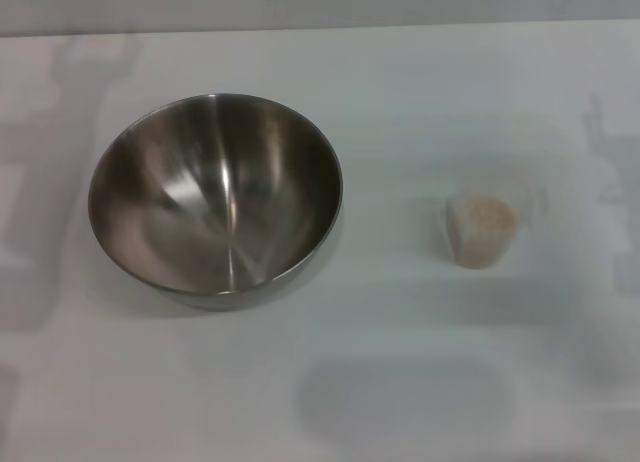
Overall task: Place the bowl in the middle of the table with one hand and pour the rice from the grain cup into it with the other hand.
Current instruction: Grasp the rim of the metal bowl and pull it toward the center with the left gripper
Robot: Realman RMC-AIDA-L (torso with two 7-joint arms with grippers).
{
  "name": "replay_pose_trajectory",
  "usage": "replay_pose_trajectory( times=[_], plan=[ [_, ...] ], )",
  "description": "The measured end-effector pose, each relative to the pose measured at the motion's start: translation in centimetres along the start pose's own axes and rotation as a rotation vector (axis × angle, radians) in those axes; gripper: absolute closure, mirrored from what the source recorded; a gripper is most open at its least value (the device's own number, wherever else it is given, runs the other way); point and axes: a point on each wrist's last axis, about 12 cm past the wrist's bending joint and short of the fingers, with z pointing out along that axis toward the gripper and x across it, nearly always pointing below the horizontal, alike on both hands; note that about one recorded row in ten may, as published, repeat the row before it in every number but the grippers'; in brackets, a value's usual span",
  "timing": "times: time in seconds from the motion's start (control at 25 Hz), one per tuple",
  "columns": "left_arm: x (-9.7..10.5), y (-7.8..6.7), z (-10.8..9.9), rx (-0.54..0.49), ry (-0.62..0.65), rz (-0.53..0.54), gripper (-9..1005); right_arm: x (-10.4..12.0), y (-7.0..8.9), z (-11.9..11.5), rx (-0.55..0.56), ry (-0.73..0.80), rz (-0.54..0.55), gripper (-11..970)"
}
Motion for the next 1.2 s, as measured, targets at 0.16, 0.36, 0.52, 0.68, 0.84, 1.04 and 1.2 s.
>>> replay_pose_trajectory(
  times=[0.16,0.36,0.52,0.68,0.84,1.04,1.2],
  plan=[
    [-1.7,-0.8,-1.1,-0.030,0.192,0.088,206,0.0,0.1,0.2,-0.003,-0.003,0.001,331],
    [-3.1,-2.1,-3.0,0.059,0.411,0.178,215,-0.1,0.2,0.5,-0.008,-0.009,0.000,331],
    [-3.3,-2.2,-3.2,0.076,0.444,0.182,222,-0.1,0.2,0.7,-0.011,-0.012,-0.003,331],
    [-3.0,-3.0,-3.8,0.133,0.744,0.234,229,-0.1,0.2,0.8,-0.014,-0.014,-0.007,332],
    [-2.0,-3.4,-4.2,0.139,0.893,0.282,236,-0.1,0.0,0.8,-0.015,-0.013,-0.017,332],
    [-0.8,-3.8,-4.1,0.125,0.984,0.293,245,0.0,-0.1,0.8,-0.014,-0.005,-0.017,331],
    [0.9,-4.1,-2.8,0.114,1.063,0.310,252,0.0,-0.1,0.7,-0.013,0.000,-0.018,331]
  ],
)
